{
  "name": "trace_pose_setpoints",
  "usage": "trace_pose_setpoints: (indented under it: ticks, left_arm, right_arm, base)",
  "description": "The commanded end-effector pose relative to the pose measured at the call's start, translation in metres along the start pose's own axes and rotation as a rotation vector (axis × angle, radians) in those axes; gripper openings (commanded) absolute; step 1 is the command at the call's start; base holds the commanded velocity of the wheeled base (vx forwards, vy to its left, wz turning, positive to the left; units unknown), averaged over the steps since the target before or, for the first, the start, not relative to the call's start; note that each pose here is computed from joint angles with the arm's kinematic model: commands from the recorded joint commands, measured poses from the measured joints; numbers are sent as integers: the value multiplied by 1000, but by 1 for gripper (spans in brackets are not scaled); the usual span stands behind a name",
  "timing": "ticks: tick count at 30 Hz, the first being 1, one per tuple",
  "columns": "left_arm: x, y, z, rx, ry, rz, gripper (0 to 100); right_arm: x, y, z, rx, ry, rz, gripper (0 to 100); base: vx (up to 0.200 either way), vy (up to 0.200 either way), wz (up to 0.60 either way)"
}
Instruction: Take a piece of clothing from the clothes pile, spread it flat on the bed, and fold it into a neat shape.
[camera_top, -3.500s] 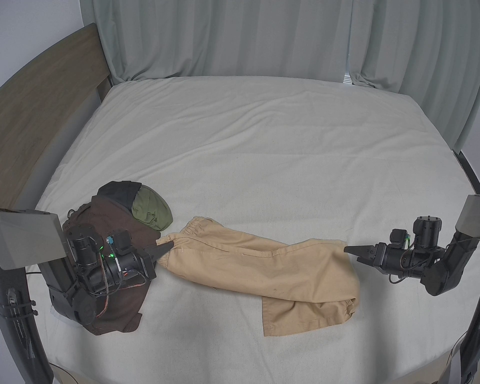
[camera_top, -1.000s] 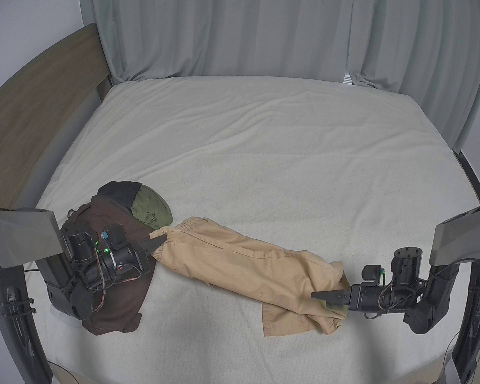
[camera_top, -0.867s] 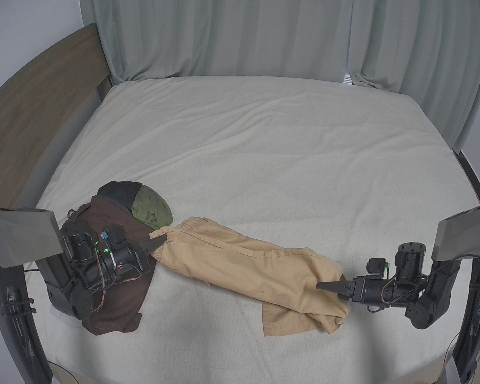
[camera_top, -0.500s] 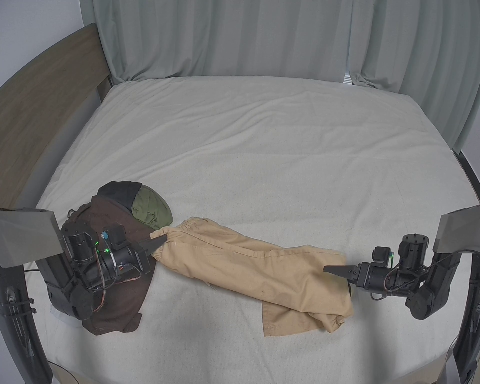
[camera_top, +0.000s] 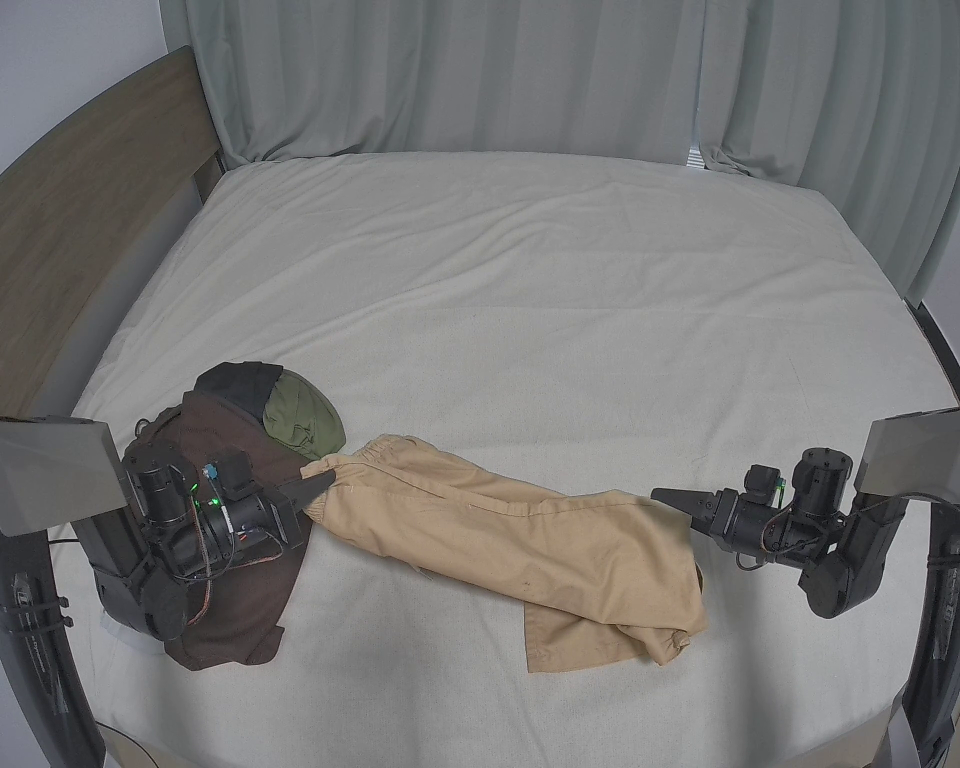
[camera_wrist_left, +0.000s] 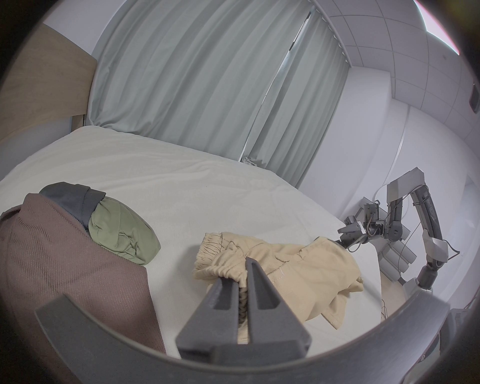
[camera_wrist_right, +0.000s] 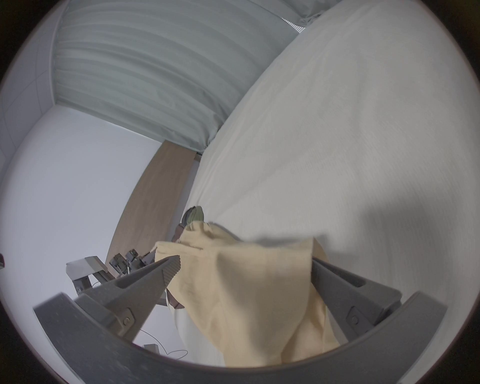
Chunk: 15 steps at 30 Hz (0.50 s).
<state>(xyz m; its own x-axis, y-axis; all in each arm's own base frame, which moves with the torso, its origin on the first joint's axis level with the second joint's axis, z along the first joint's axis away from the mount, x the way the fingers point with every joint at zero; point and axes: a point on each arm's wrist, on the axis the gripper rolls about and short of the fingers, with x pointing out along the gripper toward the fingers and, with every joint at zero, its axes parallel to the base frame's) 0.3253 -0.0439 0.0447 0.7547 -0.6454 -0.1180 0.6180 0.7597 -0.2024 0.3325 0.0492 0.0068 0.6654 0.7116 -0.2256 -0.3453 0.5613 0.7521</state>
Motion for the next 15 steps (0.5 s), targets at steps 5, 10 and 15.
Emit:
trace_pose_setpoints:
  ticks: [5,10,15]
  left_arm:
    - [1,1,-2,-2,2,2,0]
    - [1,2,-3,-4,5,2,0]
    - [1,3,-4,-4,7,4,0]
  right_arm:
    - [3,5,2,-1,-7,27,100]
    - [-6,16,1,-13,-4,50,100]
    - [-11,26,7,-44,-31,74,100]
  base:
    - [0,0,0]
    - [0,0,0]
    - [0,0,0]
